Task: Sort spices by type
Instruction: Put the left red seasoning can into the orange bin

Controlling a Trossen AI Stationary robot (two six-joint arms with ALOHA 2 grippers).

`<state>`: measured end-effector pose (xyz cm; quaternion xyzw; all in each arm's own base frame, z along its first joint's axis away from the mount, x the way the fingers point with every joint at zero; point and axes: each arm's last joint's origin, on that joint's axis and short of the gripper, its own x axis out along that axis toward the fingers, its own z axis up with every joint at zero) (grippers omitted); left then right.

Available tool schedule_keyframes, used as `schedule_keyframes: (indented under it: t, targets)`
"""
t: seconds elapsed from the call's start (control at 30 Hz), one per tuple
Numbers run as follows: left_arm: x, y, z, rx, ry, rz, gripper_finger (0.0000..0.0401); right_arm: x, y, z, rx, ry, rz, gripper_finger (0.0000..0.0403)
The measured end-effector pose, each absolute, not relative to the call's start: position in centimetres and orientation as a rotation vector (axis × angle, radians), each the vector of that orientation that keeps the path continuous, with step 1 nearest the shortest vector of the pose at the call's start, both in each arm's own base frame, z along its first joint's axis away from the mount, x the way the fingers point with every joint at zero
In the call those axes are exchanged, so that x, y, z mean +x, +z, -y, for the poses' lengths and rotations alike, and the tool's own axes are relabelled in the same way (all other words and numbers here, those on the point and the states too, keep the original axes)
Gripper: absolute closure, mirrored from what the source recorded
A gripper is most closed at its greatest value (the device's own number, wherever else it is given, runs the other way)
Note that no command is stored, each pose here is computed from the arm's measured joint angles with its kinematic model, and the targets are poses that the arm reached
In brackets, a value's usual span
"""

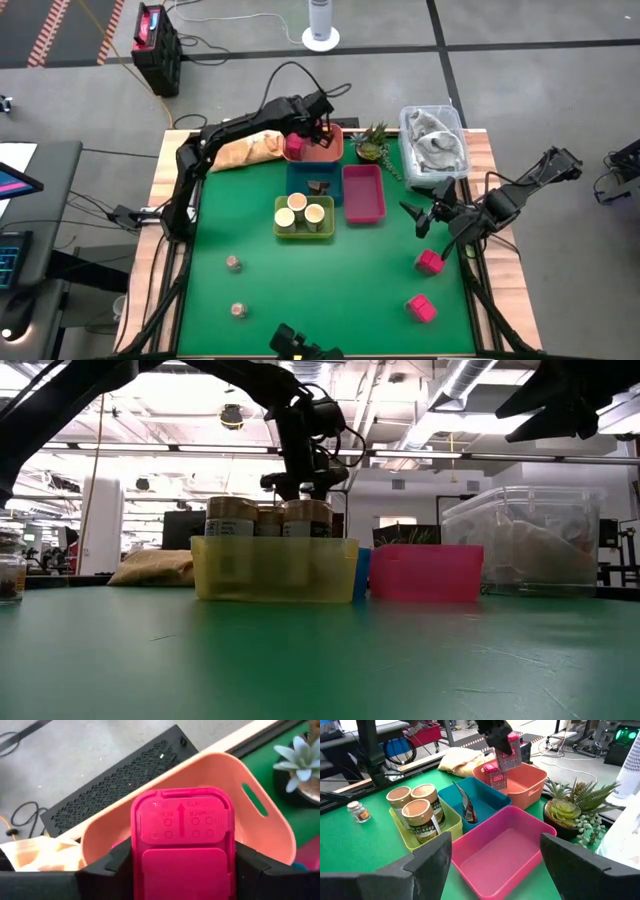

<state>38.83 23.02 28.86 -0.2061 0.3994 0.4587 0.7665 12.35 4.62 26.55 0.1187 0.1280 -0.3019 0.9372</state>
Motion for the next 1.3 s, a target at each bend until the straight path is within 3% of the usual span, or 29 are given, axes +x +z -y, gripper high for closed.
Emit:
schedule_keyframes:
  t: [0.67, 1.3]
  targets:
    - [40.4, 23.9, -23.8, -0.552, 1.163, -0.886, 0.019, 12.3, 26.6, -5.3, 0.224, -0.561, -0.267, 0.0076]
    - [40.3, 24.3, -24.0, -0.472, 1.157, -0.913, 0.0103, 12.3, 26.6, -5.3, 0.224, -0.565, -0.261, 0.0076]
